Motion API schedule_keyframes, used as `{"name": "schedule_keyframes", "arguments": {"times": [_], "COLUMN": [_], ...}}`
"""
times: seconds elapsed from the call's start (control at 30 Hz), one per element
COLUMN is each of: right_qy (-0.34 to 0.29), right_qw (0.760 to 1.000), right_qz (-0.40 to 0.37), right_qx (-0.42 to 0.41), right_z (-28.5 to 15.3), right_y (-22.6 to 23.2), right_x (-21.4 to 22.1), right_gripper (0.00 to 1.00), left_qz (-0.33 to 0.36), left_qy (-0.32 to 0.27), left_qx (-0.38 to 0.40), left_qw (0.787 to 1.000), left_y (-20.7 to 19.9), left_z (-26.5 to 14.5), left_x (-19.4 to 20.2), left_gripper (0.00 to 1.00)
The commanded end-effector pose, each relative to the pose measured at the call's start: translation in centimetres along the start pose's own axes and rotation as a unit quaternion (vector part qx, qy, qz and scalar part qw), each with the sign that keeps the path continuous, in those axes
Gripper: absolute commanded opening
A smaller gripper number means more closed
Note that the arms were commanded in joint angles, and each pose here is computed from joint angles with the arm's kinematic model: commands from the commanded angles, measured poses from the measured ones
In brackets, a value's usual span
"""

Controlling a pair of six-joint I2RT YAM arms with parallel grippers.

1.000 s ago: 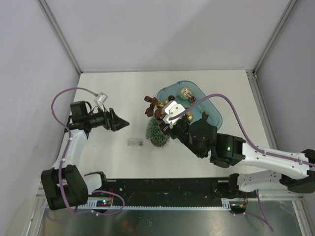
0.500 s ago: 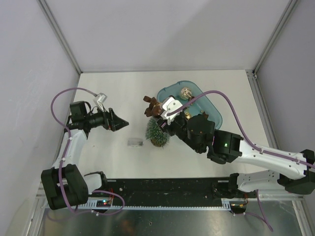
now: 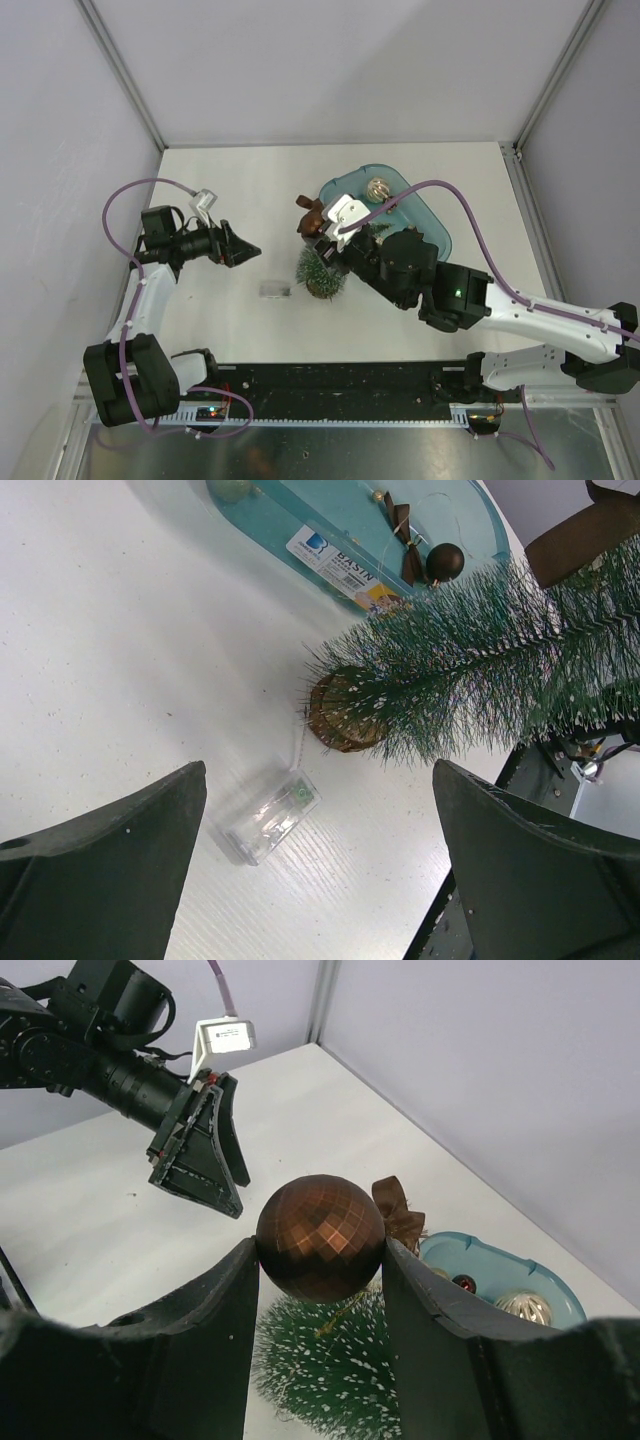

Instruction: Decorate the small christmas tree

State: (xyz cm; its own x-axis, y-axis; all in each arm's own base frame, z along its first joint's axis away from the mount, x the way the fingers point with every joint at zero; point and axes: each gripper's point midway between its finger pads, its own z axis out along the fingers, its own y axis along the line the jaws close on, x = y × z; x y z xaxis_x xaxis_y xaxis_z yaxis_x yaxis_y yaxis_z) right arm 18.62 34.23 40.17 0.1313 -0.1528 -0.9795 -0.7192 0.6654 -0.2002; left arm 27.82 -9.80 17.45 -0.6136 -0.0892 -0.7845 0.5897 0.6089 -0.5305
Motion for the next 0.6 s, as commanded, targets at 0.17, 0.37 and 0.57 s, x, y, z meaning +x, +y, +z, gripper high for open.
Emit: {"name": "schedule_keyframes", "arguments": {"times": [0.17,0.37,0.57], "right_qy": [-0.023,0.008,0.026], "right_qw": [1.000,1.000,1.000], "right_qz": [0.006,-0.003,-0.010], "right_qx": [0.008,0.001,-0.007], "right_z": [-0.5,-0.4,-0.2], "right_y": [-0.9,-1.3,-1.3], "right_x": [-2.7,-2.0,-1.5], "right_gripper": [0.22,0.22,0.22], "left_qz": [0.021,0.020,0.020], "left_qy": [-0.009,-0.008,-0.007], "left_qx": [0.002,0.003,0.003], "left_qw": [1.000,1.000,1.000], "left_y": [0.1,0.1,0.1], "left_z": [-0.3,-0.3,-0.3], "left_x": [-0.7,-0.5,-0.4], "left_gripper": [1.00,1.00,1.00]}}
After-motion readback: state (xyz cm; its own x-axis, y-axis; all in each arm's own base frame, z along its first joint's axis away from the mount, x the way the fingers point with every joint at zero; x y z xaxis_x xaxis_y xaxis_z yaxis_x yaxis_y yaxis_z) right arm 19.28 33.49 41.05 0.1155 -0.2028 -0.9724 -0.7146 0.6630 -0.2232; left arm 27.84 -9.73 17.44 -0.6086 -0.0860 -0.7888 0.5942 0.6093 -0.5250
